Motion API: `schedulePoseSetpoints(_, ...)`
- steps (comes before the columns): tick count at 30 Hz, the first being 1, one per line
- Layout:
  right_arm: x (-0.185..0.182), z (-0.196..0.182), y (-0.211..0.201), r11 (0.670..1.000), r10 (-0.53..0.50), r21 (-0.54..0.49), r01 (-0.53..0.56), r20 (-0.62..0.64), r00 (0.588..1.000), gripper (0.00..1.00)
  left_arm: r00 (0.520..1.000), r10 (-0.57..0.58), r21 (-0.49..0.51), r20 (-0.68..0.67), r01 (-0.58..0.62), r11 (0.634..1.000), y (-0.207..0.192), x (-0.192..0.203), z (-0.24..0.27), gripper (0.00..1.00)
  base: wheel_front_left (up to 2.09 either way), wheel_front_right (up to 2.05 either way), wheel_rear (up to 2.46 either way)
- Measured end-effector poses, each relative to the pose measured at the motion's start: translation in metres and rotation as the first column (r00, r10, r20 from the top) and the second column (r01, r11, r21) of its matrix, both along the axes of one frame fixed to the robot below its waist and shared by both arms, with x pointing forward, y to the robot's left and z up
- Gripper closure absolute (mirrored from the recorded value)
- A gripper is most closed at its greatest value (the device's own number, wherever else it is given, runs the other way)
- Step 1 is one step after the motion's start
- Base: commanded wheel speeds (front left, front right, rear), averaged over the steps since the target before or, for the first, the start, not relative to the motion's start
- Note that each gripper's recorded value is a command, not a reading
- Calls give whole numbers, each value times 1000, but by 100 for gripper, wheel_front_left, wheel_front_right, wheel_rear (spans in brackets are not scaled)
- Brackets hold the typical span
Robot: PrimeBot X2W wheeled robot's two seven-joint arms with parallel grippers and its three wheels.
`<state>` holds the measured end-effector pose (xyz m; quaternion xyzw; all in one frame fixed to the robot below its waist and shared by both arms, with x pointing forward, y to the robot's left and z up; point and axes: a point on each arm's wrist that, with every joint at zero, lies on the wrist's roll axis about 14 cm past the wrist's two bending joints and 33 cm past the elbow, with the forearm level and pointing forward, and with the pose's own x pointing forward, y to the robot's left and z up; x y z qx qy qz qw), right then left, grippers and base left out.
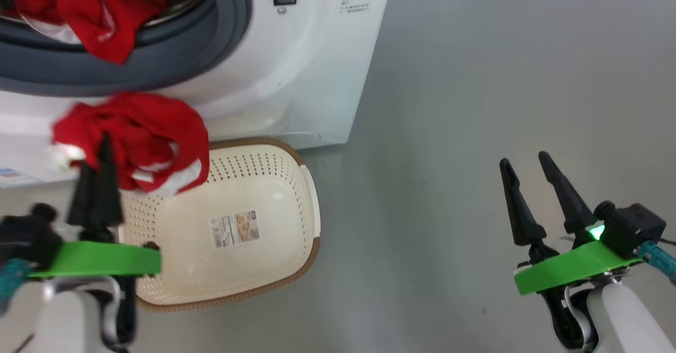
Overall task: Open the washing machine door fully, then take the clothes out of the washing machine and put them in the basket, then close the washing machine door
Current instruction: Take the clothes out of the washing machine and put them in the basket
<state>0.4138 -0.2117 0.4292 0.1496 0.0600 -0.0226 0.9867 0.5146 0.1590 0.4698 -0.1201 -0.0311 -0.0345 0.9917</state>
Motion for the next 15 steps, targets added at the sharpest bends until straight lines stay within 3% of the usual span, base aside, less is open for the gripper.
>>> schedulePoseSetpoints(5,14,-5,-1,1000,-1,-4,1,-3,1000,0,982,-47,-12,-181,46,999,-18,-9,-64,100,0,0,0)
schedulePoseSetpoints(15,34,-33,1,1000,3,0,-3,-49,999,0,889,-85,-2,-451,94,996,-33,-18,-166,100,0,0,0)
